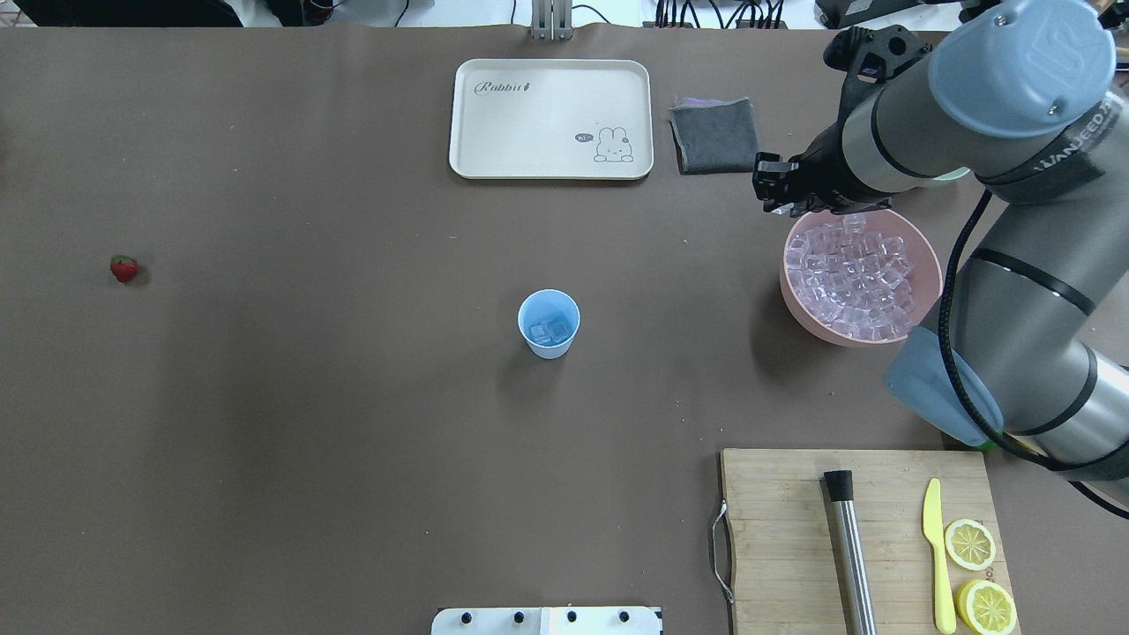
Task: Put ice and strawberries in cup
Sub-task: 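Carry the ice cube with the right gripper over the light-blue cup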
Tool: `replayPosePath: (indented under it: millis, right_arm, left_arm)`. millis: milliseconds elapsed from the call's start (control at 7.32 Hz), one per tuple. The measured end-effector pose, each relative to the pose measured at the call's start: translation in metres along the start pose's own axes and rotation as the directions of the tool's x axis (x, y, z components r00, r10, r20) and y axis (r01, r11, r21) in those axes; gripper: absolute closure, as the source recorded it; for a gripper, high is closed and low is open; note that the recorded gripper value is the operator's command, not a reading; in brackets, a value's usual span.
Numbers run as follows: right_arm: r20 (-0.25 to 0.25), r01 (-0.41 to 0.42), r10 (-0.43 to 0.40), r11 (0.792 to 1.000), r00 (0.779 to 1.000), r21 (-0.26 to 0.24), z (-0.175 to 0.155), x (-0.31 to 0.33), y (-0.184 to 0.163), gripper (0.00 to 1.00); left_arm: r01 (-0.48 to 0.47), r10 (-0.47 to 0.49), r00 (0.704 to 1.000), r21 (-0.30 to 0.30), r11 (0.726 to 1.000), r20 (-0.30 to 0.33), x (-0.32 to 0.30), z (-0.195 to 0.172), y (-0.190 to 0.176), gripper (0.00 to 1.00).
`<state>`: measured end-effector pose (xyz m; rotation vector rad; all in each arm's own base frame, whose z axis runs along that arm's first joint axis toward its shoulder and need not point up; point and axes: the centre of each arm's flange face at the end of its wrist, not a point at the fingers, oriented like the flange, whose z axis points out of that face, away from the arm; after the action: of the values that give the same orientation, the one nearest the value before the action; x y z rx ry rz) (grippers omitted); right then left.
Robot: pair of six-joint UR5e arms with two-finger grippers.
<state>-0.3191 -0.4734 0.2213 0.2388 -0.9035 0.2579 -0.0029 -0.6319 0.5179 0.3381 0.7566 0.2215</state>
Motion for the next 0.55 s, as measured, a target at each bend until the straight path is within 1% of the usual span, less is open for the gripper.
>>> replayPosePath:
  millis: [137,273,410,546]
  right_arm:
    - [0.056,0.013,-0.014,1.0,0.998,0.005,0.003,-0.013,0.008,1.0]
    - [0.104,0.02,-0.02,1.0,0.994,0.007,0.014,-0.025,0.02,1.0]
    - [0.138,0.038,-0.039,0.999,0.99,0.013,0.027,-0.039,0.037,1.0]
    - [0.158,0.063,-0.065,0.998,0.985,0.022,0.039,-0.057,0.058,1.0]
  left_arm:
    - [0.003,-0.003,1.0,-0.004,1.0,0.0,-0.002,0.002,0.002,0.02]
    - [0.005,-0.005,1.0,-0.007,1.0,0.0,-0.003,0.004,0.003,0.02]
    - [0.01,-0.01,1.0,-0.012,1.0,0.0,-0.005,0.006,0.005,0.02]
    - [0.015,-0.015,1.0,-0.017,1.0,0.001,-0.008,0.009,0.006,0.02]
